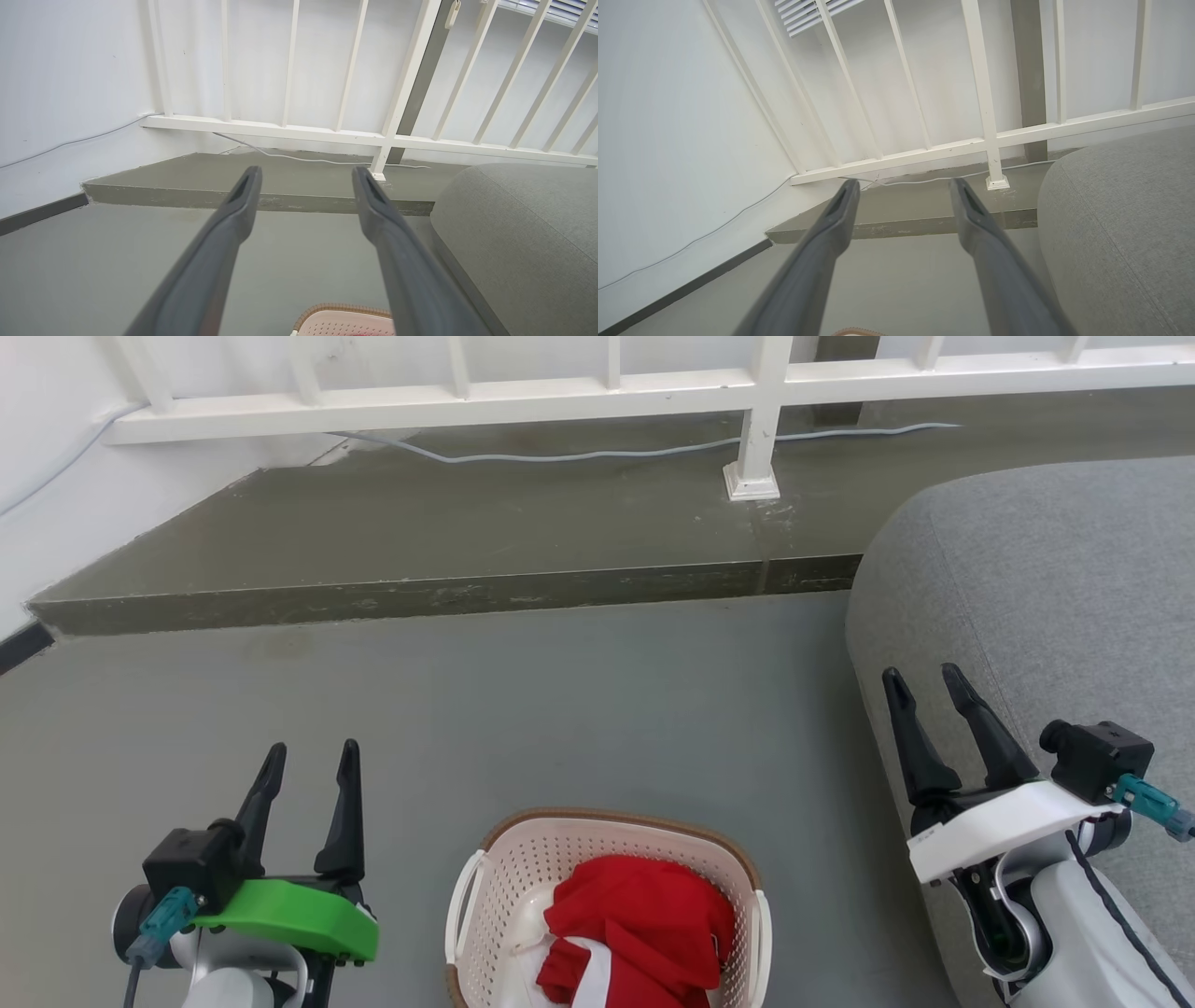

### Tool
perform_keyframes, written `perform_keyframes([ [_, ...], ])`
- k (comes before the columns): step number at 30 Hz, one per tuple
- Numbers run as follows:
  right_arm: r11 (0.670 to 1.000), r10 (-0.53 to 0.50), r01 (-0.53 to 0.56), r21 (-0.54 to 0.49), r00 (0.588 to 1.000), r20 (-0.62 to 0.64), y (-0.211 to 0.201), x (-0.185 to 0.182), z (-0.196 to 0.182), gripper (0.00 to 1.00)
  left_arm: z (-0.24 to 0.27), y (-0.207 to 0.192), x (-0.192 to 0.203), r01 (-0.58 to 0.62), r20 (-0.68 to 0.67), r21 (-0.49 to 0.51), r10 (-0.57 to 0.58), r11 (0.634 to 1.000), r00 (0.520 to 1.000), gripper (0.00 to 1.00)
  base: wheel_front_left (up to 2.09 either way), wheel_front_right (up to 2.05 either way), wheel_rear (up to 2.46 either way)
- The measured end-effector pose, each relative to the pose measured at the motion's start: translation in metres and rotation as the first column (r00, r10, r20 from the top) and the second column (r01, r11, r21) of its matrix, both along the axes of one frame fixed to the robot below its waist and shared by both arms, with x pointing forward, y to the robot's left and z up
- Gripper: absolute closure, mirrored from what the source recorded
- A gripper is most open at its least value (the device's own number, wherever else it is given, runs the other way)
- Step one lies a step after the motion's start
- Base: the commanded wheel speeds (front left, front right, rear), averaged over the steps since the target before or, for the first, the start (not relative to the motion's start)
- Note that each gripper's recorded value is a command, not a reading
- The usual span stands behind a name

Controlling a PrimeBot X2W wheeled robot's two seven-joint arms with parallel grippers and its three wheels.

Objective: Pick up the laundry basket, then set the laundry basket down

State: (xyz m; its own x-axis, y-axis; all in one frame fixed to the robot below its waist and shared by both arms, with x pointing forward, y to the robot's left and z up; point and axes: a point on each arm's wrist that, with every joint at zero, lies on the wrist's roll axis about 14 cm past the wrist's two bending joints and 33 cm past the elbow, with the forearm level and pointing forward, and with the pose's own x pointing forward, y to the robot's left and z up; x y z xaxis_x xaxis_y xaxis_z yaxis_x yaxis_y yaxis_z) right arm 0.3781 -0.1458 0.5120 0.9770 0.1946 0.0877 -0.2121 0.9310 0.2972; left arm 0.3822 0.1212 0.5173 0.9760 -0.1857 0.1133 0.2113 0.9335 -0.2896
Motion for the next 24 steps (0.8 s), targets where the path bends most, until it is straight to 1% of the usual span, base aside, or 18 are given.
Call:
perform_keyframes([
  [12, 1.0, -0.004, 0.004, -0.001, 1.0, -0.004, 0.0, -0.001, -0.002, 0.0, -0.001, -0.003, 0.002, 0.005, -0.003, -0.006, -0.005, 1.0, 1.0, 0.0, 0.0, 0.0, 0.0],
  [24, 1.0, -0.016, 0.016, -0.002, 0.997, -0.073, -0.004, 0.004, -0.026, 0.0, -0.025, -0.01, 0.011, 0.028, -0.067, -0.009, -0.029, 1.0, 0.997, 0.0, 0.0, 0.0, 0.0],
])
